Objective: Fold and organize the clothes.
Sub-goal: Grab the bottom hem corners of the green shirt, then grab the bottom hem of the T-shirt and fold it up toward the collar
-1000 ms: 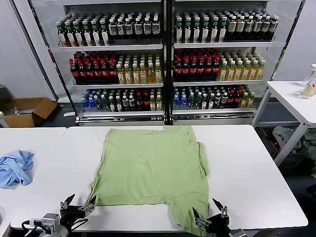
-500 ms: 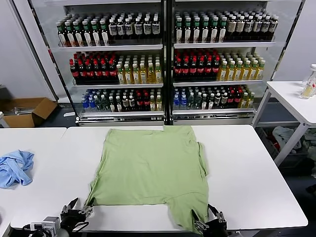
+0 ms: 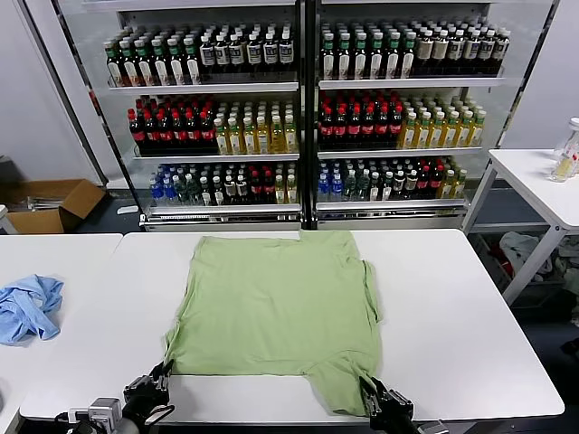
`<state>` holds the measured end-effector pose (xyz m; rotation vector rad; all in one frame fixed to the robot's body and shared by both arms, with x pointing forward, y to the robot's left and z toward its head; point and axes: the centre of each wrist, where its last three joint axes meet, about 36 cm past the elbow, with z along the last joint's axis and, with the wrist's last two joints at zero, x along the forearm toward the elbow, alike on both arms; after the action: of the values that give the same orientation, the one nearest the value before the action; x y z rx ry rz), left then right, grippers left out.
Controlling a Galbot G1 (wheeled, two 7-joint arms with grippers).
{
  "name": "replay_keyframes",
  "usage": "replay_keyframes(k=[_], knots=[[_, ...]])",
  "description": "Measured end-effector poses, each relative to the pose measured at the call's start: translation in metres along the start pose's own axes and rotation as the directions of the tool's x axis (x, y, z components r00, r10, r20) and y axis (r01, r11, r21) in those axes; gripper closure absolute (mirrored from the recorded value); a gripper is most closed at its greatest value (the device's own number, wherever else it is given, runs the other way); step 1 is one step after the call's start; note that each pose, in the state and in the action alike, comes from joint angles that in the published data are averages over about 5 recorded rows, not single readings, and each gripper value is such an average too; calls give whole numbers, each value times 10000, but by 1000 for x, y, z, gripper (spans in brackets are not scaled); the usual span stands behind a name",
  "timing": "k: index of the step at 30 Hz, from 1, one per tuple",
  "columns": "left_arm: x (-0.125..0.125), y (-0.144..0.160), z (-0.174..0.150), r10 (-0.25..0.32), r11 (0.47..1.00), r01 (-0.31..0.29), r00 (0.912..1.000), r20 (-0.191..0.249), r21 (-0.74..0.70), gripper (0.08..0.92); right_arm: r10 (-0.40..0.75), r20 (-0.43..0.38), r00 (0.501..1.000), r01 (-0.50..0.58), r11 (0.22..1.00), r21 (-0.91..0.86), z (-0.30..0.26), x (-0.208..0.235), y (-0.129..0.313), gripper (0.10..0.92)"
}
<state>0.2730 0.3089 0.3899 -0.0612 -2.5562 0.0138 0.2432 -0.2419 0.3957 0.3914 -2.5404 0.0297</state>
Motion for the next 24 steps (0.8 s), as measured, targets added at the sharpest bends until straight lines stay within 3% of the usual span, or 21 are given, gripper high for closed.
replay_keyframes(k=[12, 24], knots=[[33, -13, -13, 472, 9988, -472, 9989, 71, 111, 917, -179, -37, 9998, 179, 9997, 189, -34, 41, -31, 912], [87, -23, -11, 294, 9993, -305, 9984, -484, -211, 917, -230, -362, 9991, 235, 9996, 138, -47, 97, -25, 912]])
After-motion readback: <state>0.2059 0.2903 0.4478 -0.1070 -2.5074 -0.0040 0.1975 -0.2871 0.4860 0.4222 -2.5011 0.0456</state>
